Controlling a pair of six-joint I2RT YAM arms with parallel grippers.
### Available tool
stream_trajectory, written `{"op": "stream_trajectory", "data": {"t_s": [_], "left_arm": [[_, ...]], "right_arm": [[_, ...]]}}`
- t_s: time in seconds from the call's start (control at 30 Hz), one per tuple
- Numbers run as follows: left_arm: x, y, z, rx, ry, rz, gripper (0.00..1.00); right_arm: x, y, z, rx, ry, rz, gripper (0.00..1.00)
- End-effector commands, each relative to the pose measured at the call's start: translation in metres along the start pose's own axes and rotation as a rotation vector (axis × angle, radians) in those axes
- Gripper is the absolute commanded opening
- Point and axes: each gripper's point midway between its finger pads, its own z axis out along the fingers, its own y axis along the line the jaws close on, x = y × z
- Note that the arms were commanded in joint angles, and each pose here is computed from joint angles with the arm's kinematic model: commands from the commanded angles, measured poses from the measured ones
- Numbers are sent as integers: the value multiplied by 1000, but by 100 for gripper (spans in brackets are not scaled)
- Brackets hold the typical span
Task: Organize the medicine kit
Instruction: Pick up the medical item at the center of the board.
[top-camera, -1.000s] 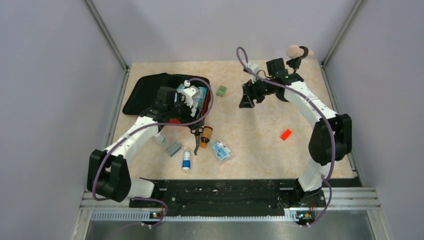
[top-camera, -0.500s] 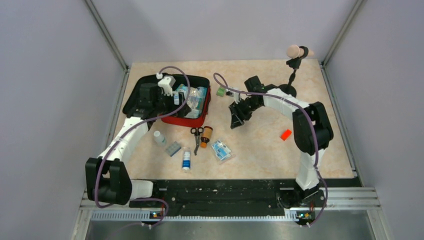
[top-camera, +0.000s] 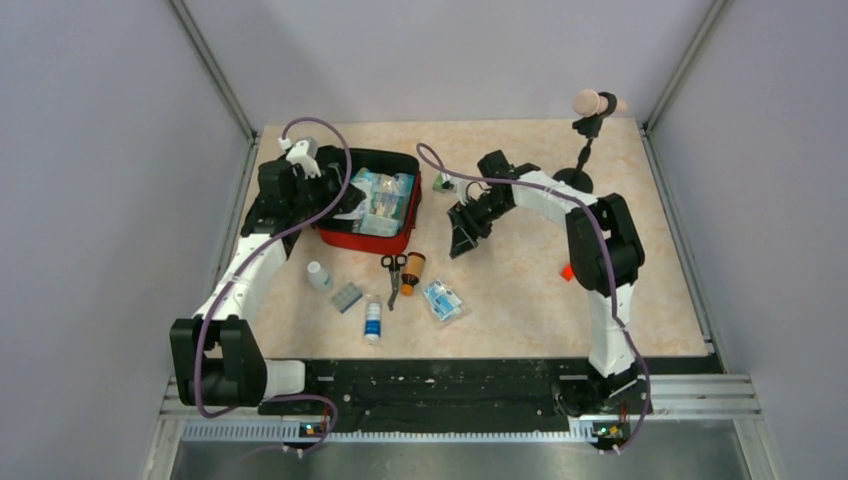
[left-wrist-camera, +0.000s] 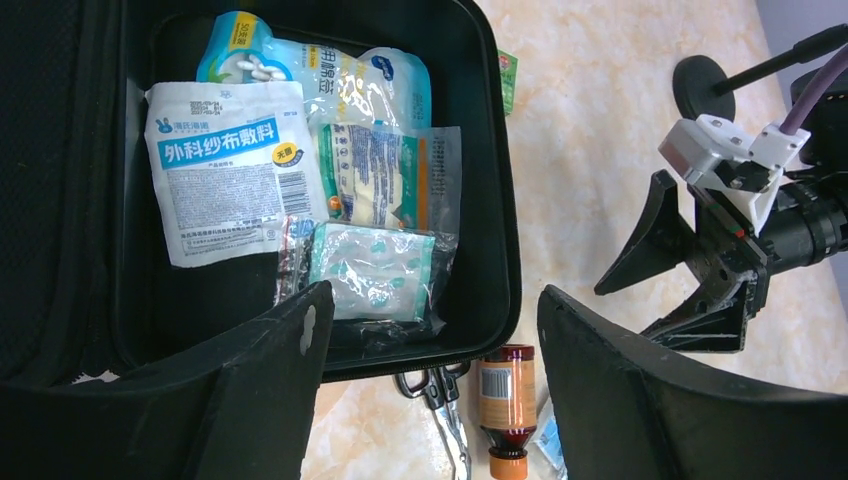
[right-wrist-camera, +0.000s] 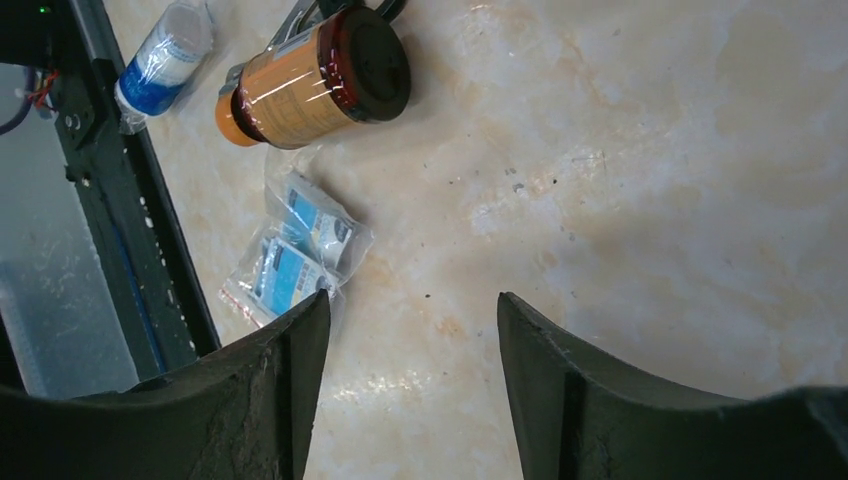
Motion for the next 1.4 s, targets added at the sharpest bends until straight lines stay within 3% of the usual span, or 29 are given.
{"op": "stream_trajectory", "data": {"t_s": [0.0,0.1,0.23,0.33,0.57,0.87,0.97,1.07,1.37], "left_arm": [[-16,-7,-5,28,-73,-35,79],[-26,2,-8,38,-122,-117,84],[-27,11,-7,39,-138,-234,98],[-24,13,-6,52,-146,-255,99],[-12,28,1,-27,-107,-371,99],[-20,21,-12,-9,-152,-322,96],[-24,24,-16,-11,-182,-322,94],[-25,26,-18,-11,-191,-320,92],[-30,20,-16,30,-171,-233,89]], "right_arm": [[-7,15,4,-90,-5,-25,63],[0,18,7,-110,7,-20,62],[10,25,13,-111,38,-57,56],[12,26,19,-79,64,-103,49],[15,34,36,-61,105,-146,50],[32,25,65,149,209,-179,50],[32,23,67,169,216,-181,36],[32,22,64,199,216,-188,1],[25,22,13,378,202,-265,0]]}}
